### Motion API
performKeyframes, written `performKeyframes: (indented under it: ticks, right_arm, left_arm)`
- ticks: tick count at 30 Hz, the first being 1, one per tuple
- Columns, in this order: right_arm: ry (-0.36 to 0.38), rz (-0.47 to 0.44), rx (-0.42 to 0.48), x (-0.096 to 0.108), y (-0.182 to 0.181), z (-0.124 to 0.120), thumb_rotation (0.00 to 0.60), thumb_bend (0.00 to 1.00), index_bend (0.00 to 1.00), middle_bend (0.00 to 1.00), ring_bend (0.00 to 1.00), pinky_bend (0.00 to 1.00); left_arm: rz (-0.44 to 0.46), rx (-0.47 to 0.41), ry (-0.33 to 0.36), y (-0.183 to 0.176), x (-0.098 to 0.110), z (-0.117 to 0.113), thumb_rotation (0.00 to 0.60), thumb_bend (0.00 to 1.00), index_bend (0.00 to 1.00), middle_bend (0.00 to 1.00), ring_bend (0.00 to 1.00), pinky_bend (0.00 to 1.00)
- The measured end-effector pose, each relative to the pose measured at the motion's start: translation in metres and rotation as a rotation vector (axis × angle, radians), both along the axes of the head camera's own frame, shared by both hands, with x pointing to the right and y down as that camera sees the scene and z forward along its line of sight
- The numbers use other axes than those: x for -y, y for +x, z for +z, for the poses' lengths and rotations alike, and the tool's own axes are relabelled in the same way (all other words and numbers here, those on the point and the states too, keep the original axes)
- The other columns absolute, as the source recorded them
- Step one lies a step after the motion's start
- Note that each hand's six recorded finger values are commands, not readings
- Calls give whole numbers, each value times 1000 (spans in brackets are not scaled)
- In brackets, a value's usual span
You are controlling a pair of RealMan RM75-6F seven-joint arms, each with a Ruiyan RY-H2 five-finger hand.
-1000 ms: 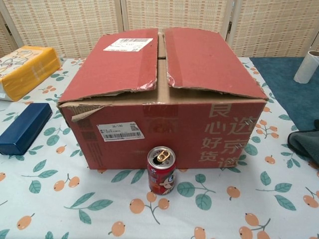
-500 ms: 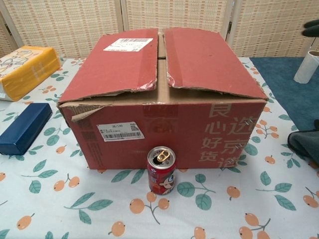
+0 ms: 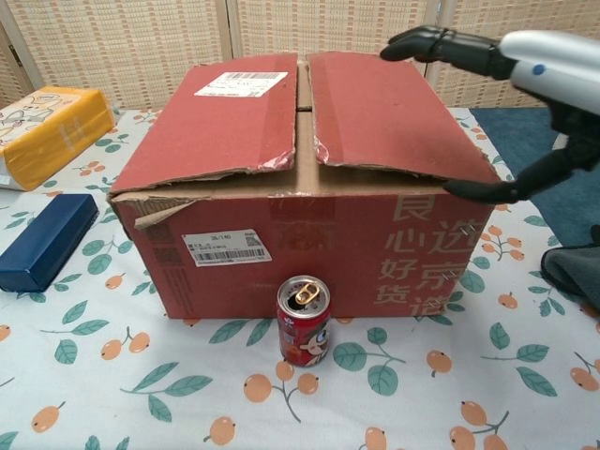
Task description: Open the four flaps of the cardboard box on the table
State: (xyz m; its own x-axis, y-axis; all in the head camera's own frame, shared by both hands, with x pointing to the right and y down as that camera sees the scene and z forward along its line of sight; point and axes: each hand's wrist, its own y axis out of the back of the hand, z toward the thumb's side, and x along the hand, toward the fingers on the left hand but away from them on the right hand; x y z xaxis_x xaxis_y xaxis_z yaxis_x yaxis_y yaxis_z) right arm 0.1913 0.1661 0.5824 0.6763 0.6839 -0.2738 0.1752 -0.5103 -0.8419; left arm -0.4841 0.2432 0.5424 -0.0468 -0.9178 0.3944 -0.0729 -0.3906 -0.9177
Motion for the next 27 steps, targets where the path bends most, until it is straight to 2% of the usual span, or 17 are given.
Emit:
performKeyframes:
  ticks: [3, 10, 14, 18, 27]
  right_arm:
    - [-12, -13, 16, 3, -18, 6, 600, 351, 0, 0, 0, 0]
    - [9, -50, 27, 10, -42, 14, 600, 349, 0, 0, 0, 0]
    - [20, -59, 22, 12, -49, 17, 600, 344, 0, 0, 0, 0]
    - [31, -67, 20, 18, -59, 19, 600, 340, 0, 0, 0, 0]
    - [36, -56, 16, 31, -72, 25, 600, 340, 0, 0, 0, 0]
  left_arm:
    - [-2, -8, 4, -1, 0, -2, 600, 358, 0, 0, 0, 0]
    - [-1, -9, 4, -4, 1, -4, 600, 362, 0, 0, 0, 0]
    - [2, -15, 9, -3, 1, -5, 600, 368, 0, 0, 0, 0]
    - [6, -8, 7, -3, -1, -5, 600, 448, 0, 0, 0, 0]
    - [7, -18, 10, -2, -3, -7, 600, 451, 0, 0, 0, 0]
